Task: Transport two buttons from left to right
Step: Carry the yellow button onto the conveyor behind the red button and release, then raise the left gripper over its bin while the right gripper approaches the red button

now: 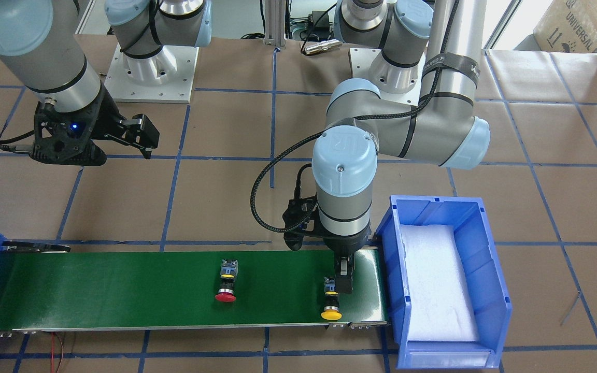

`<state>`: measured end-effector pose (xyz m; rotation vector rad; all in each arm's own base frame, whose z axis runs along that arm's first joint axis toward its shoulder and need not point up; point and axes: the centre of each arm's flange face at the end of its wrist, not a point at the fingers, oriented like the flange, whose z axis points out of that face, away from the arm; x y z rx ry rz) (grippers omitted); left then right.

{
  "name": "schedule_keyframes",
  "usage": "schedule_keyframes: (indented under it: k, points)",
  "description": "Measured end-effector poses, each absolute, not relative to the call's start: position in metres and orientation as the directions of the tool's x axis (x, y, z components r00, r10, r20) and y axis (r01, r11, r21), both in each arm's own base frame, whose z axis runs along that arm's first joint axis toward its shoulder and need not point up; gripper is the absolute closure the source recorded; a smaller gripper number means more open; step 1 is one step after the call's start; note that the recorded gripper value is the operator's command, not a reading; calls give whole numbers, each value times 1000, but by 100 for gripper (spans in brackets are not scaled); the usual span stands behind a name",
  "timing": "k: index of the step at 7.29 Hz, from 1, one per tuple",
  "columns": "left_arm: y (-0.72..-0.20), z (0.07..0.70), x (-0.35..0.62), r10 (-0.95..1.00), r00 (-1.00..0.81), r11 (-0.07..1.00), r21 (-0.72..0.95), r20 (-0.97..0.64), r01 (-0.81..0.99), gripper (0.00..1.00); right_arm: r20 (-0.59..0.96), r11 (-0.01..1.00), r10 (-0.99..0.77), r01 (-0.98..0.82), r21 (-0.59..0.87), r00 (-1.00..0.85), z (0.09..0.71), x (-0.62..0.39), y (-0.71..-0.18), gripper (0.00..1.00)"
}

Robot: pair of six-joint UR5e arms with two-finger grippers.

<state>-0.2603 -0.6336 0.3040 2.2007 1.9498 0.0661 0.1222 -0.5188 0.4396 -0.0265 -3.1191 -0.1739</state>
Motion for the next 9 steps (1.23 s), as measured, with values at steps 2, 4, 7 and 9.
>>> schedule_keyframes:
  k: [2, 4, 7, 9]
  points:
    - [-633, 307, -259, 987, 125, -105, 178, -103, 978, 0, 18, 994, 16, 18, 112, -1000, 439, 122, -519, 0]
    - [-625, 339, -250, 987, 92, -69, 170, -129, 983, 0, 19, 993, 18, 20, 113, -1000, 439, 121, -520, 0]
    - [-581, 425, -209, 963, -235, 246, 76, -132, 966, 0, 27, 992, 38, 40, 119, -999, 427, 105, -536, 0]
    - [-543, 466, -196, 812, -564, 571, 3, -150, 821, 0, 26, 991, 43, 46, 129, -999, 419, 96, -543, 0]
